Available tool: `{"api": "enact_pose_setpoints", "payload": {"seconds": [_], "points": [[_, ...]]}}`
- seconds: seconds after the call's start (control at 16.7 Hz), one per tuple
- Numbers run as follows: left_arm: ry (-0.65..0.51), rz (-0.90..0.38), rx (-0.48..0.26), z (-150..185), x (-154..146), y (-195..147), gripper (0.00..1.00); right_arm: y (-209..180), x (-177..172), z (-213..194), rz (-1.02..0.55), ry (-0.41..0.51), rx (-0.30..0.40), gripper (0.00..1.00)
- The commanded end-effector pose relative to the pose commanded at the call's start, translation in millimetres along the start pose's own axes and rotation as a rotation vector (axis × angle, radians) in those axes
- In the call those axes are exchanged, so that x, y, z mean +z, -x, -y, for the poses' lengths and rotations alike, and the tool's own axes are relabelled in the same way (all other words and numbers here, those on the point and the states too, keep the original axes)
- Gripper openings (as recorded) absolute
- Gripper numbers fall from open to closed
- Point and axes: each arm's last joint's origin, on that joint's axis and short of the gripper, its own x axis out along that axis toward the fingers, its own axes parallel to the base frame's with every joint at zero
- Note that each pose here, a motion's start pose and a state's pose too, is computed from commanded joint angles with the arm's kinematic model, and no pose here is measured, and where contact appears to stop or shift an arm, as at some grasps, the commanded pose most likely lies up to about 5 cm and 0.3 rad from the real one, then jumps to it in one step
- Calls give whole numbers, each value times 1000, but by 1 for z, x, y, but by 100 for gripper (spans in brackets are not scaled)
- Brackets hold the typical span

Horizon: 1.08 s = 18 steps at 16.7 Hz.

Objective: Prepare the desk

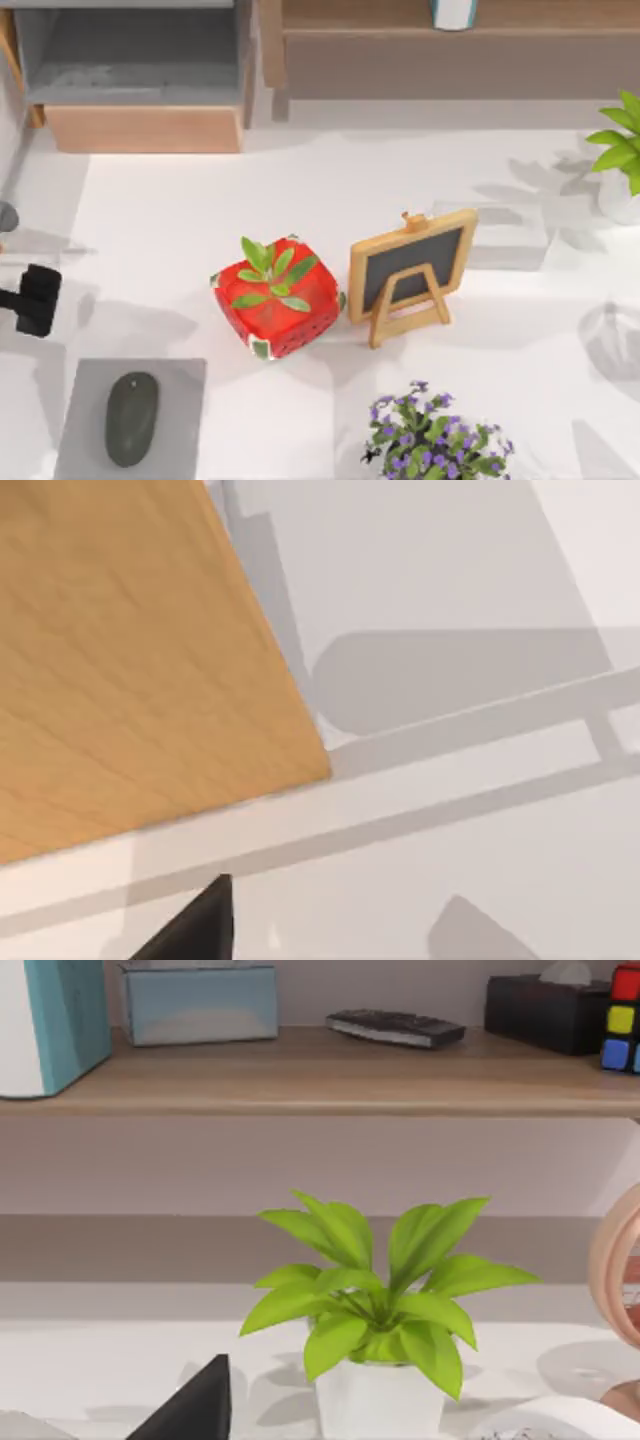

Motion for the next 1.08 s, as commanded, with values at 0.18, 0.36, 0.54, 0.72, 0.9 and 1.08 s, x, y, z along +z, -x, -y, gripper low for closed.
{"api": "enact_pose_setpoints", "payload": {"seconds": [0.18,0.36,0.54,0.72,0.9,1.08], "points": [[-193,130,127,-32,-21,2,100,0,0,0,0,0,0,100],[-429,226,271,-57,-39,7,100,0,0,0,0,0,0,100],[-686,296,423,-77,-49,12,100,0,0,0,0,0,0,100],[-928,342,564,-91,-53,15,100,0,0,0,0,0,0,100],[-1114,368,674,-100,-54,16,100,0,0,0,0,0,0,100],[-1208,379,728,-104,-54,16,100,0,0,0,0,0,0,100]]}}
